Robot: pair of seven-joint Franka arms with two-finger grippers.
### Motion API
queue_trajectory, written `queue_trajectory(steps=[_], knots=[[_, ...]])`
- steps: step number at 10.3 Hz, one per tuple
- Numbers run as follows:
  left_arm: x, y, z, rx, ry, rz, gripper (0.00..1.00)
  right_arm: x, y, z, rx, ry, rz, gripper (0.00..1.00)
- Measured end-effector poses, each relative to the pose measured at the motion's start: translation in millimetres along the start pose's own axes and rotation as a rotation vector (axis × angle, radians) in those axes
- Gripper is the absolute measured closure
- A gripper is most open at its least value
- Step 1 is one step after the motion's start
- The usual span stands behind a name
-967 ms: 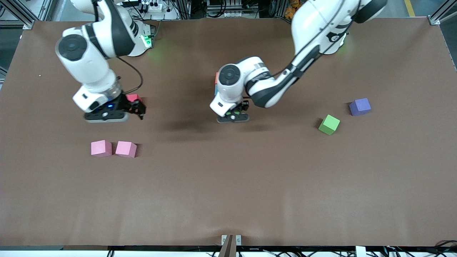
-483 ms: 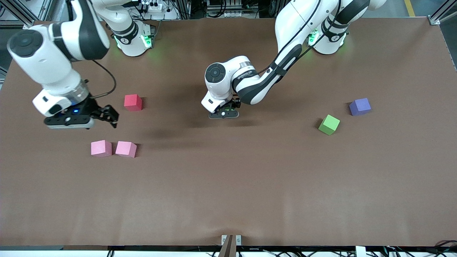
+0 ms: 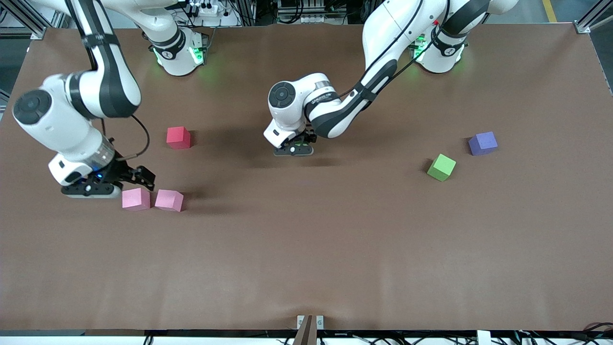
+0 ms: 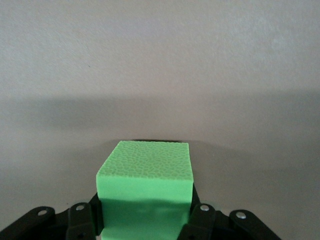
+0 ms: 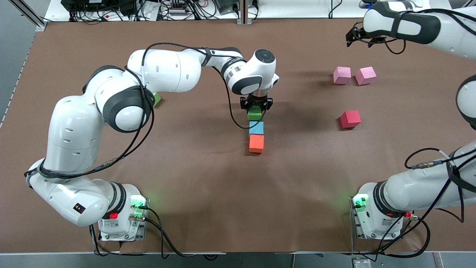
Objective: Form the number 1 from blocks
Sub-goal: 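Place the green cube below the cyan cube while the right gripper reaches a pink cube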
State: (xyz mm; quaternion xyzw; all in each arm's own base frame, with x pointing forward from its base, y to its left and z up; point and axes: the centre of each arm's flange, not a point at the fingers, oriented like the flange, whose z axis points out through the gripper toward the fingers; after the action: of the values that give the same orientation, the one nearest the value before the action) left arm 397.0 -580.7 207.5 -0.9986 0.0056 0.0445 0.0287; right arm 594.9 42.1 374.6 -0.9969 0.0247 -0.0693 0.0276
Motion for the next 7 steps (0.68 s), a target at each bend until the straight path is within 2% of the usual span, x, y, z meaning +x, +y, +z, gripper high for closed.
queue_trajectory(steps=[6,7], knots=[[-7,5,2,0.005,-0.002,0.013,0.4,0,3,64,-0.004,-0.085,0.015,0.0],[-9,6,3,0.007,-0.003,0.02,0.34,0,6,74,-0.008,-0.093,0.02,0.0]])
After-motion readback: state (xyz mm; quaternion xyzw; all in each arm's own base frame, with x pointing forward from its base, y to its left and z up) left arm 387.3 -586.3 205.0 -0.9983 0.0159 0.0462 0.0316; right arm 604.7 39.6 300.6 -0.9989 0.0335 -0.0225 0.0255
